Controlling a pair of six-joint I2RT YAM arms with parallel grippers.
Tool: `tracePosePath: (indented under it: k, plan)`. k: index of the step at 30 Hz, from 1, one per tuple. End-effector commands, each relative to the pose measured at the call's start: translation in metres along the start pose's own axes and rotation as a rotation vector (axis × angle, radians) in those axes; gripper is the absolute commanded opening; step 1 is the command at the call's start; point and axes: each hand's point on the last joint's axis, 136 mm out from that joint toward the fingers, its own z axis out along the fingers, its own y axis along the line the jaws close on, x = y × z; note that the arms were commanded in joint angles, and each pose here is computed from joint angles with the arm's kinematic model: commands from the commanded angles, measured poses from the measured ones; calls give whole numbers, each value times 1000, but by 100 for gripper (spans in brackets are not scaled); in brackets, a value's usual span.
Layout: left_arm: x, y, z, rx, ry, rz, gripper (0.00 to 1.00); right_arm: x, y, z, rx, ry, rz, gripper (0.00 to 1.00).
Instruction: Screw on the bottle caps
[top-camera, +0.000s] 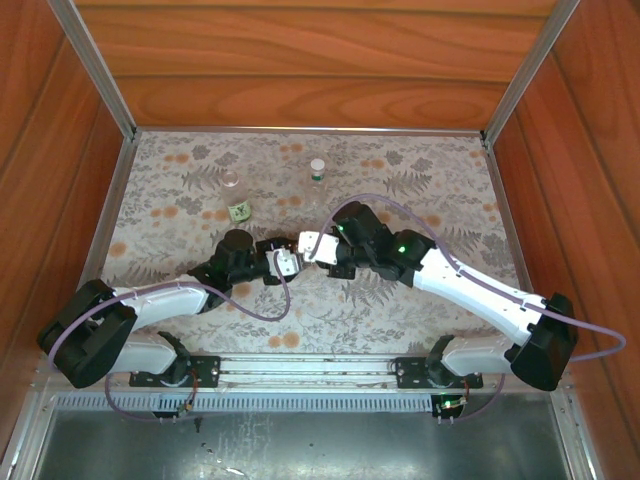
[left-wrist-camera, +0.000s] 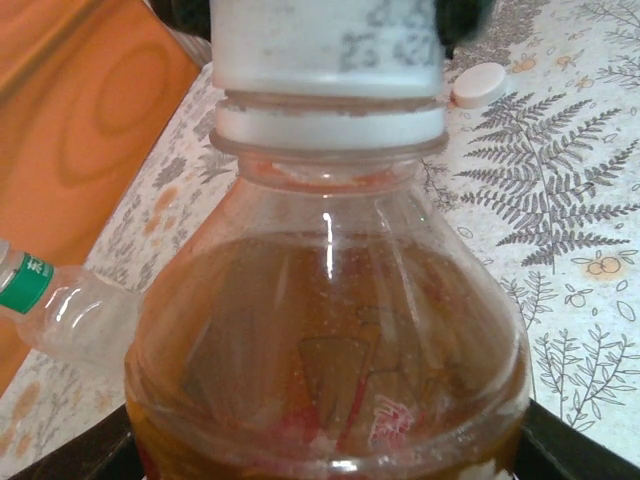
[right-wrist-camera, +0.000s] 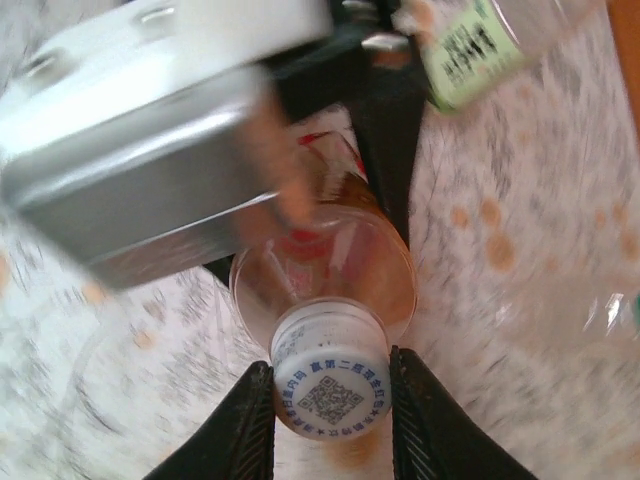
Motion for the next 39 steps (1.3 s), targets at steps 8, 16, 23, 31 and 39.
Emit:
tracePosePath:
  k: [8,16,23,31,39]
  plan:
    - [-9,-1,0,13,-34,31,61,-29,-2,5,-191,-81,1484,8]
    - [-11,0,-3,4,-40,27,61,-22,-4,-8,-154,-122,944,41]
    - [-11,-2,-2,13,-40,31,61,-8,-2,-22,-32,-157,86,52]
    - [-9,-3,-2,17,-35,27,61,-3,6,-21,-94,-89,-364,51]
    - [-8,-3,-3,12,-33,32,61,2,6,-7,-120,-56,-359,44]
